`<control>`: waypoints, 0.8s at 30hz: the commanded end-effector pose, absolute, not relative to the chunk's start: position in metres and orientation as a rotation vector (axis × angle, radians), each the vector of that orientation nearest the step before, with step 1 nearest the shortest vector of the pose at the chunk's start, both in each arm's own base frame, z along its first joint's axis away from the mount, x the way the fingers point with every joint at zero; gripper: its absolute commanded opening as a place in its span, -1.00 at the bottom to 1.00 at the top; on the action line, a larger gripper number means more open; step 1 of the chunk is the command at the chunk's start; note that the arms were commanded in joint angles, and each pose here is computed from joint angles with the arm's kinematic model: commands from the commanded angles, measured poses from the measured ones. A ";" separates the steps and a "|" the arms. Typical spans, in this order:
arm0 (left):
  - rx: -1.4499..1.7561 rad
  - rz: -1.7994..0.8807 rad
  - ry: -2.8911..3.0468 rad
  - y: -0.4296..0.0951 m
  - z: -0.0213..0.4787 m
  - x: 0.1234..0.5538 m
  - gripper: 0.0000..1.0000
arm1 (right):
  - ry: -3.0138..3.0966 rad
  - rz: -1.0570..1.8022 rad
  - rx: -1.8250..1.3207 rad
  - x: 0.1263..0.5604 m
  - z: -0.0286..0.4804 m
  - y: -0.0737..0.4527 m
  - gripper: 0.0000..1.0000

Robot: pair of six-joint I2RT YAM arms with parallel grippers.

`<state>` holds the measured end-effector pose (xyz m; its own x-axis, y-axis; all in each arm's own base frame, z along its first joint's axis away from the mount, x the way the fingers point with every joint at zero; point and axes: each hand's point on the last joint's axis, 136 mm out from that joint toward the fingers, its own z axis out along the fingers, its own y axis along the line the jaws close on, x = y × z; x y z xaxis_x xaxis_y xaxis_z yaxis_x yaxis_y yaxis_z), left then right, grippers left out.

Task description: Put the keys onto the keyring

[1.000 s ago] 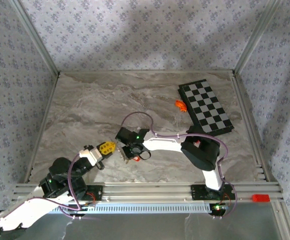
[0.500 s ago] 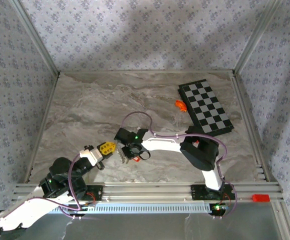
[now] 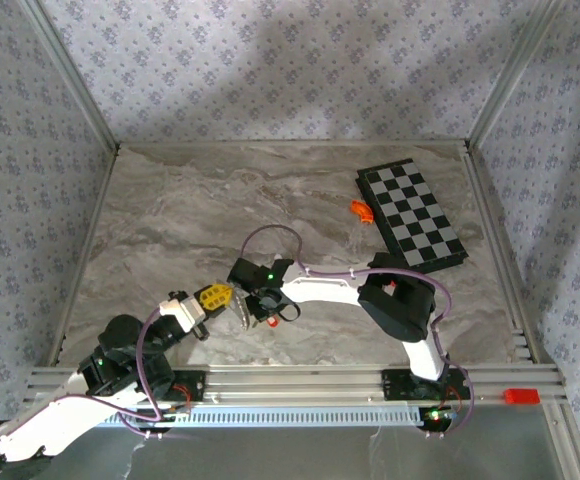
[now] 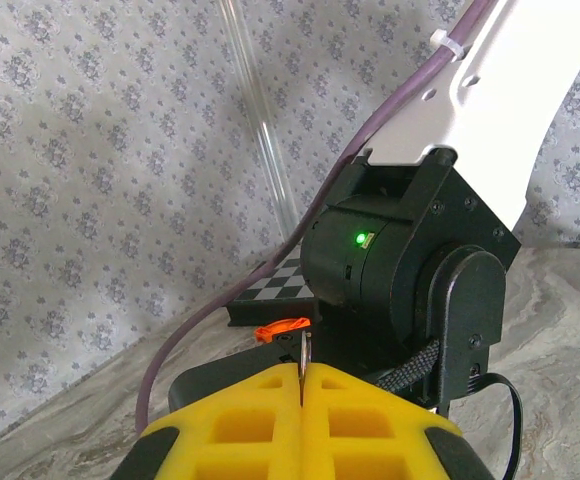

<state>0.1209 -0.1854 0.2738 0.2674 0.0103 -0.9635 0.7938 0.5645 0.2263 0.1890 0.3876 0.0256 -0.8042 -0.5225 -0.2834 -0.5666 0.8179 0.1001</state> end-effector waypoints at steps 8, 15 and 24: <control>0.819 -0.655 1.136 -0.183 0.291 0.113 -1.00 | 2.765 0.188 -0.856 0.192 0.018 0.382 -0.49; 0.820 -0.658 1.137 -0.183 0.291 0.113 -1.00 | 2.752 0.179 -0.840 0.193 0.024 0.379 -0.60; 0.820 -0.659 1.139 -0.183 0.290 0.113 -1.00 | 2.736 0.176 -0.799 0.195 0.035 0.368 -0.71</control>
